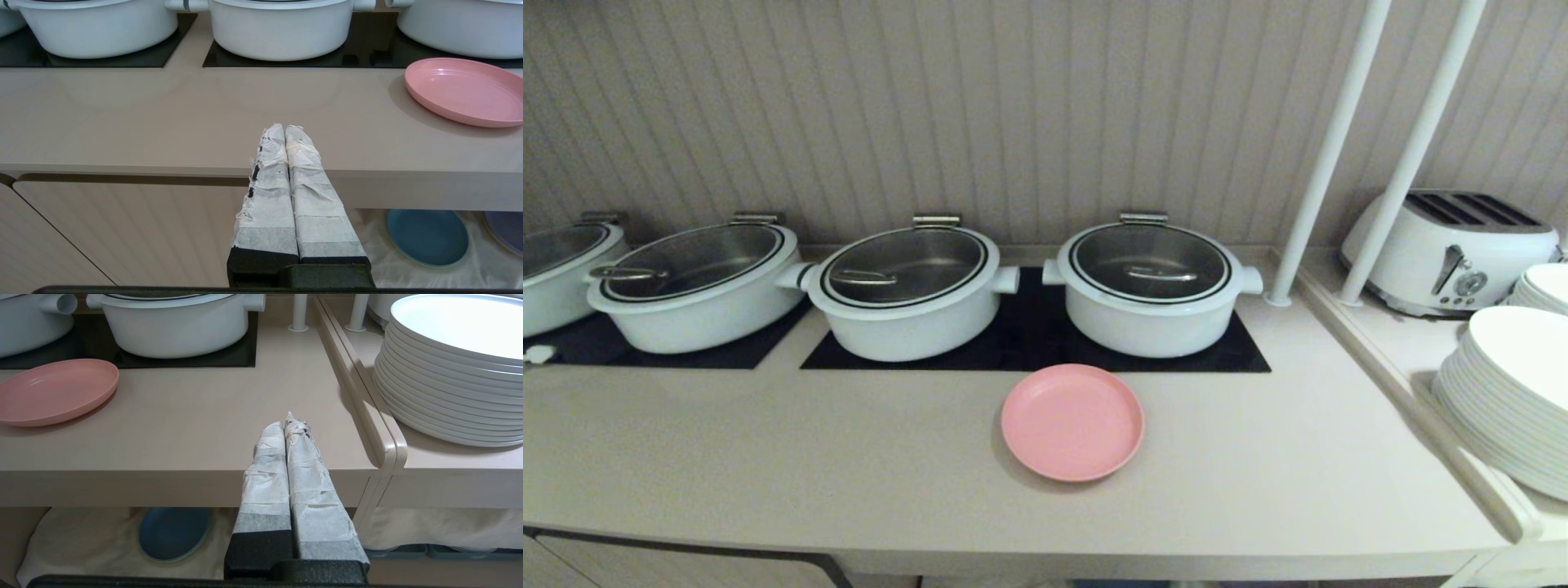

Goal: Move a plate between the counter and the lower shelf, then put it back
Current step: Pick up the plate

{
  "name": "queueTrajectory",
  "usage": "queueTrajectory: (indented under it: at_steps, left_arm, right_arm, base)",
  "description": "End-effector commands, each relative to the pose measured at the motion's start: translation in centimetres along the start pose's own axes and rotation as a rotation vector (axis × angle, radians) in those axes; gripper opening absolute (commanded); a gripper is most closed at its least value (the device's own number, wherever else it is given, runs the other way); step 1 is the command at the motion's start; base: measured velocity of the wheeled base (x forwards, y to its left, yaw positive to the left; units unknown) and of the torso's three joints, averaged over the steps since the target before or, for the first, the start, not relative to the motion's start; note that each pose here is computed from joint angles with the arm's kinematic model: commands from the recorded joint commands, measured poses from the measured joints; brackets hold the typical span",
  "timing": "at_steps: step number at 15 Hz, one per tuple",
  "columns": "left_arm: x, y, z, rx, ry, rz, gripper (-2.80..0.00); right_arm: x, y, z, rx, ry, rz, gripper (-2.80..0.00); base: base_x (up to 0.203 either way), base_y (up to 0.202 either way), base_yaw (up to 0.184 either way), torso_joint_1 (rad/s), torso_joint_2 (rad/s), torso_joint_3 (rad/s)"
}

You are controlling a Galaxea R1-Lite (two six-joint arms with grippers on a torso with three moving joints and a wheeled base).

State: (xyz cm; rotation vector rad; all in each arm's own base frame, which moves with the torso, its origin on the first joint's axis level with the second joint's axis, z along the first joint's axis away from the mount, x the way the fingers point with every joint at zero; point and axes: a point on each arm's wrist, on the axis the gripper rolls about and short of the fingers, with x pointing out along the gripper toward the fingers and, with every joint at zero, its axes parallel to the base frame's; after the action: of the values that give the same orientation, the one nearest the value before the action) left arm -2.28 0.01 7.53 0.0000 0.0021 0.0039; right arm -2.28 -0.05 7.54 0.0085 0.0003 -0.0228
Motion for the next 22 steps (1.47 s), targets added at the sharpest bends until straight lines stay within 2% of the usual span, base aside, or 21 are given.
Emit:
queueTrajectory:
  at_steps: [1, 6, 17, 20, 22]
  left_arm:
    - [0.0, 0.0, 0.0, 0.000, -0.001, 0.001, -2.80]
    - [0.0, 0.0, 0.0, 0.000, -0.001, 0.001, -2.80]
    - [0.0, 0.0, 0.0, 0.000, -0.001, 0.001, -2.80]
    - [0.0, 0.0, 0.0, 0.000, -0.001, 0.001, -2.80]
    - [0.0, 0.0, 0.0, 0.000, -0.001, 0.001, -2.80]
  right_arm:
    - [0.0, 0.0, 0.0, -0.004, 0.001, 0.001, -2.80]
    - [0.0, 0.1, 0.0, -0.041, 0.001, 0.031, -2.80]
    - [0.0, 0.1, 0.1, -0.048, -0.003, 0.031, -2.80]
    - [-0.6, 0.1, 1.4, -0.047, -0.020, 0.036, -2.80]
    - [-1.2, 0.1, 2.4, -0.047, 0.002, 0.063, -2.80]
  base:
    - [0.000, 0.000, 0.000, 0.000, 0.00, 0.000]
    - [0.000, 0.000, 0.000, 0.000, 0.00, 0.000]
    - [0.000, 0.000, 0.000, 0.000, 0.00, 0.000]
    - [0.000, 0.000, 0.000, 0.000, 0.00, 0.000]
    - [0.000, 0.000, 0.000, 0.000, 0.00, 0.000]
